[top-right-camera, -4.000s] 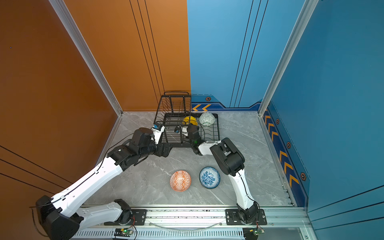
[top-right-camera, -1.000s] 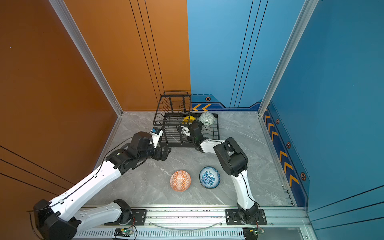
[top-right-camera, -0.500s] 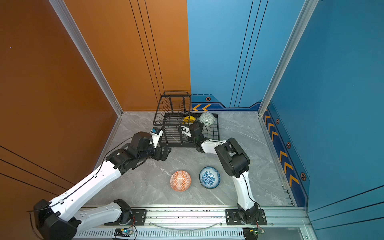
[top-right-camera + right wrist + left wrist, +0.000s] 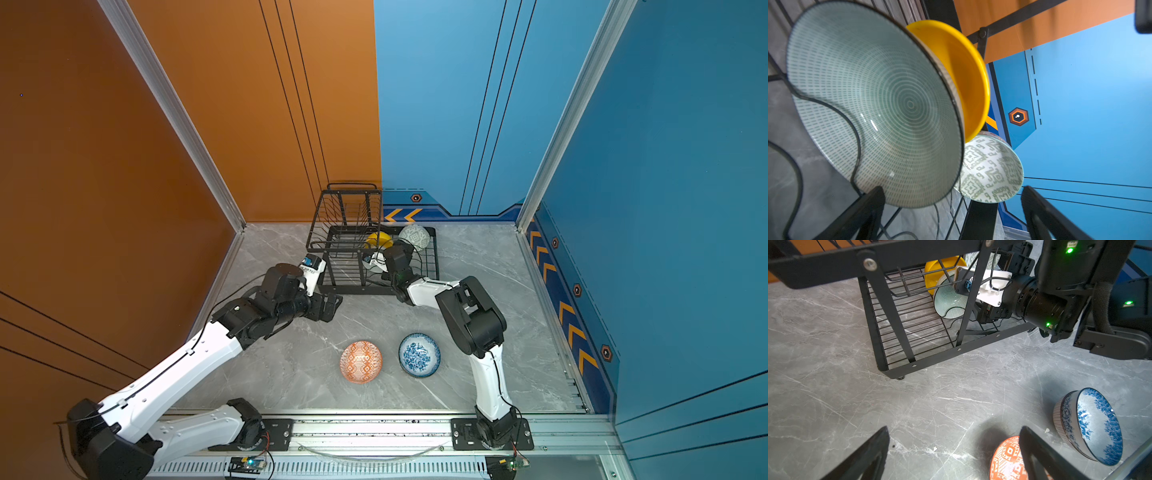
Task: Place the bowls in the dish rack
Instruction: 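Set the pale green bowl upright in the slots and open the right gripper, then raise the right gripper from the rack while the left gripper moves toward the orange-red bowl, then lower the left gripper onto the orange-red bowl's rim and close it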
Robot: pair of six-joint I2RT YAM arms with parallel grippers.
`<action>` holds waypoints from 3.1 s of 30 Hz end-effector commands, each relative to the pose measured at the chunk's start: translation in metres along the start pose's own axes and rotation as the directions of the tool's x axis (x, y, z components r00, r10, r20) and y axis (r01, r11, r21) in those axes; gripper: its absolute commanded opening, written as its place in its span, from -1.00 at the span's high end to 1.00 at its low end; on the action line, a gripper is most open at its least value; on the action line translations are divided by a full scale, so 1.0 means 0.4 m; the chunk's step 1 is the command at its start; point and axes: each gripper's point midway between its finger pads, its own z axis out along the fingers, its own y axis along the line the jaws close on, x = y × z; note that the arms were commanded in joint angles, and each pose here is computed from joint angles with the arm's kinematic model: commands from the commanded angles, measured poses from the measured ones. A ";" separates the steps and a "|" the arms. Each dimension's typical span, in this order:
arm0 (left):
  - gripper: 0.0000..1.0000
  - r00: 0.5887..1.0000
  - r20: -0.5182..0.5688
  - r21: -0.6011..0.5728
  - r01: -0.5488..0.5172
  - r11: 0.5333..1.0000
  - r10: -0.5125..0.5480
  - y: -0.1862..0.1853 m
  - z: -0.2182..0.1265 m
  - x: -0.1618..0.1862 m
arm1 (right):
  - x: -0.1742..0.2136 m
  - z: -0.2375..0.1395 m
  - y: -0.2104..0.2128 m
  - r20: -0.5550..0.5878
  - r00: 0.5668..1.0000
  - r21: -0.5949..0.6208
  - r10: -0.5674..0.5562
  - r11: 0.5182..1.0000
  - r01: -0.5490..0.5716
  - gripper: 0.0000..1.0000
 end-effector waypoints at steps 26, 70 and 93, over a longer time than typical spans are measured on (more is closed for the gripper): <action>-0.96 1.000 -0.017 -0.042 0.017 0.999 -0.018 0.036 0.000 0.024 | 0.131 -0.114 -0.110 -0.069 0.966 0.072 0.250 0.967 -0.245 -1.00; -0.96 0.989 -0.142 -0.007 0.046 0.999 -0.046 -0.061 0.030 0.220 | 0.126 -0.393 -0.146 -0.360 0.535 -0.263 0.764 0.467 -0.844 -1.00; -0.96 0.943 -0.300 0.074 0.175 0.982 -0.145 -0.162 0.125 0.427 | 0.132 -0.368 -0.126 -0.372 0.517 -0.242 0.771 0.457 -0.856 -1.00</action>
